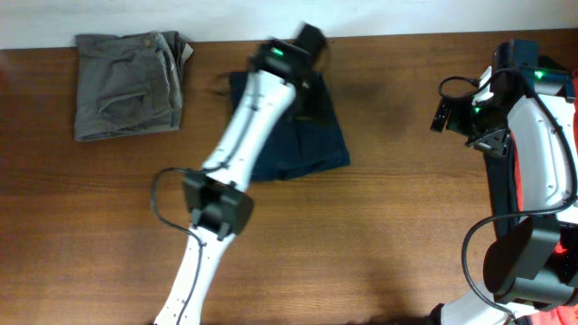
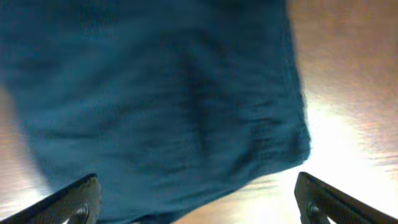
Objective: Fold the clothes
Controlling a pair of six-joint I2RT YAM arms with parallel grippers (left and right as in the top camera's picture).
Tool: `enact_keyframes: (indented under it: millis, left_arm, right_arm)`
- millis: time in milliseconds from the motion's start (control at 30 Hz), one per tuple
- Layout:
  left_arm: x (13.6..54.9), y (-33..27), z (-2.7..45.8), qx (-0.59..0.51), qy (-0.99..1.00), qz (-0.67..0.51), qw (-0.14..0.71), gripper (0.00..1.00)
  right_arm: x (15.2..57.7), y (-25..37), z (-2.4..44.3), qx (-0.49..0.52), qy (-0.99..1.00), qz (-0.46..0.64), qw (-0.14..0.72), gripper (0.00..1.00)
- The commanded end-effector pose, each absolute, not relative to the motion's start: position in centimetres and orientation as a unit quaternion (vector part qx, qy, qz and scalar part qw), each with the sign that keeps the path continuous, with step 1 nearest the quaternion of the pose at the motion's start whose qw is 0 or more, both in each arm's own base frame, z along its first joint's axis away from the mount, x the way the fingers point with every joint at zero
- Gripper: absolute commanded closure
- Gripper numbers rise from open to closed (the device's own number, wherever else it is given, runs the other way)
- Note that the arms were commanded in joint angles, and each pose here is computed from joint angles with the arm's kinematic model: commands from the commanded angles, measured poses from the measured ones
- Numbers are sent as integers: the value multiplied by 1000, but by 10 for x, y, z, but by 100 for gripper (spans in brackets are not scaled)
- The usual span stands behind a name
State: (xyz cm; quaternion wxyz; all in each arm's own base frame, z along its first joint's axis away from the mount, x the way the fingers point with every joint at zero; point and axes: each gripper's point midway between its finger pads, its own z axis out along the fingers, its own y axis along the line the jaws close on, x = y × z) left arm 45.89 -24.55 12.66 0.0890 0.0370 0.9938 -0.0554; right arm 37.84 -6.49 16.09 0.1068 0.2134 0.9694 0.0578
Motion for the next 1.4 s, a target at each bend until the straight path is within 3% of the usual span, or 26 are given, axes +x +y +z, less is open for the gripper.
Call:
enact_keyframes:
  millis: [0, 433, 900, 1367]
  left_arm:
    - [472, -198, 184, 57, 986, -72, 138, 1]
    - [481, -144, 149, 91, 967, -230, 58, 1]
    - [474, -139, 56, 96, 966, -241, -3, 1]
    - [470, -154, 17, 101, 952, -289, -4, 1]
  right_arm:
    - [379, -69, 164, 212, 969, 51, 112, 1]
    - [379, -68, 164, 212, 969, 51, 112, 1]
    - [379, -68, 164, 212, 969, 51, 112, 1]
    - [379, -68, 164, 212, 969, 51, 112, 1]
